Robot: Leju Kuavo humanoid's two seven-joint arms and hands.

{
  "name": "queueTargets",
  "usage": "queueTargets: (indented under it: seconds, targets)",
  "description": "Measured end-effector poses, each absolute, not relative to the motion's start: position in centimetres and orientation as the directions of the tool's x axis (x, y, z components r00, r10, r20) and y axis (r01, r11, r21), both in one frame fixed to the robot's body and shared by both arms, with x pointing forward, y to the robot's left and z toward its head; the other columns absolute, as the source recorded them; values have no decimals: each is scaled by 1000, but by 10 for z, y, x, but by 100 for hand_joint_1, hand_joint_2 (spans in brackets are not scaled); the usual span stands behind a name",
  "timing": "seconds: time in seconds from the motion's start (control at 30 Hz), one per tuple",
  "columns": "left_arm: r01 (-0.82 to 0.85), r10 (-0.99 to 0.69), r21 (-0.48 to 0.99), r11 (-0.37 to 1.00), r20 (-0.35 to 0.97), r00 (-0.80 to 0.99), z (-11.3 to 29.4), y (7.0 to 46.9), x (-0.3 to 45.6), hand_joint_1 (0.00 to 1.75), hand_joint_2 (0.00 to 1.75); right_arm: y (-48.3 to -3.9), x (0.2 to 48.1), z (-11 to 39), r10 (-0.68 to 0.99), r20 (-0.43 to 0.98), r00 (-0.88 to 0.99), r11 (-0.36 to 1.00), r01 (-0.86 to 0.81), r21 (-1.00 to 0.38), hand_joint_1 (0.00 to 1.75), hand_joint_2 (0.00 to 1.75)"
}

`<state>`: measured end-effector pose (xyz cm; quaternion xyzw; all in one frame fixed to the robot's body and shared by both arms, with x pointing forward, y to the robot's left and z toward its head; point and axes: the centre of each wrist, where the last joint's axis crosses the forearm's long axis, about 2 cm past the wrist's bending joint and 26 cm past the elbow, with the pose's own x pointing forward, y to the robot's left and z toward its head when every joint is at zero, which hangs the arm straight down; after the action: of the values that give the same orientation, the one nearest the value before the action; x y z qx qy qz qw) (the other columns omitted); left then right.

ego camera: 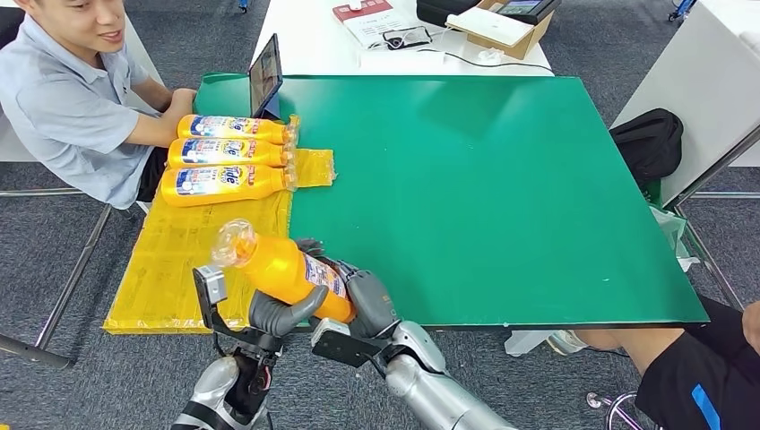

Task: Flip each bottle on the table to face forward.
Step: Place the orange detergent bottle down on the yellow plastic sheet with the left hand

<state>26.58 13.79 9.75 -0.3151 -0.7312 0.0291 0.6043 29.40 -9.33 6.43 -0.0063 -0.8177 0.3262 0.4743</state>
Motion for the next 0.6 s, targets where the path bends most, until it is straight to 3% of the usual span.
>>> queueTargets:
  seconds: [0.07, 0.37, 0.6]
  targets:
    - [424, 510, -437, 794, 857, -72, 98, 138, 265, 175, 175, -91, 292, 63, 312, 783, -539, 799, -297, -523, 0, 0]
    - [379, 532, -459, 804, 839, -112, 105, 138, 267, 175, 175, -83, 286, 64, 291, 795, -532, 843, -250, -475, 0, 0]
    - [229, 393, -342, 911, 889, -237, 114, 144, 279, 175, 175, -82, 278, 63, 295, 785, -545, 868, -190, -459, 0, 0]
